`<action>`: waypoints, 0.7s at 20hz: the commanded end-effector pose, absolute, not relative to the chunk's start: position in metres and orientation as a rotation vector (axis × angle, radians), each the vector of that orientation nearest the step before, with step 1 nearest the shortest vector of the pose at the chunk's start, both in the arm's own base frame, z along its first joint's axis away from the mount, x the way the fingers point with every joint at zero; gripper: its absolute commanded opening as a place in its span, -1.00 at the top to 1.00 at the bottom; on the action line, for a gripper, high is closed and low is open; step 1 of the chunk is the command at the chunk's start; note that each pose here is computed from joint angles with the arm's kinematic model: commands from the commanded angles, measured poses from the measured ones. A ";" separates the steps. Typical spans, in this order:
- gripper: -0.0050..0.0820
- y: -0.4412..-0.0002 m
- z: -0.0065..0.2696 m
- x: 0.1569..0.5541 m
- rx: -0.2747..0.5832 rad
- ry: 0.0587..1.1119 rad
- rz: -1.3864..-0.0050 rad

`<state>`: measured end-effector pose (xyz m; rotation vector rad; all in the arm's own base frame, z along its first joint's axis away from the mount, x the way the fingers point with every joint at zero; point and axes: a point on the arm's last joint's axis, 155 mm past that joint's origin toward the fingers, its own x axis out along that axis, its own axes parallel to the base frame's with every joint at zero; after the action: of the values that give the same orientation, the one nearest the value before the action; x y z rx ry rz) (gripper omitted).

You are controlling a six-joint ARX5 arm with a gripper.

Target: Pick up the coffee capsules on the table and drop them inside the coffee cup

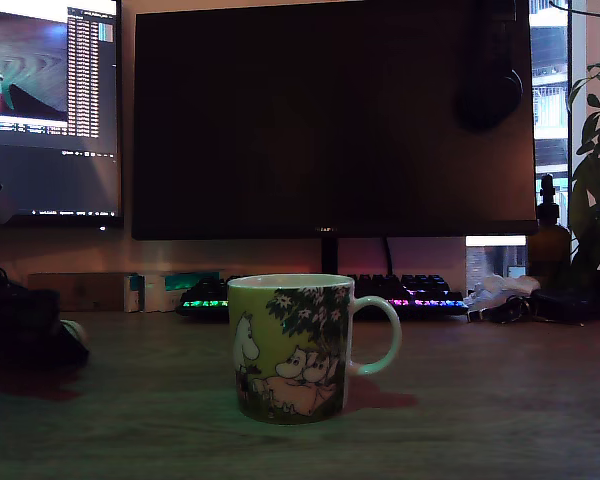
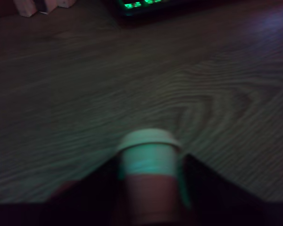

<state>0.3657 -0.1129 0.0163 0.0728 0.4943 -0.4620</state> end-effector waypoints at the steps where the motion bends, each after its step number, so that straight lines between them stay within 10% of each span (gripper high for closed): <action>1: 0.54 -0.112 0.003 0.356 0.067 0.543 -0.467; 14: 0.56 -0.124 0.024 0.358 0.000 0.488 -0.518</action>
<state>0.3615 -0.1229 0.0193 0.0130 0.4977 -0.5090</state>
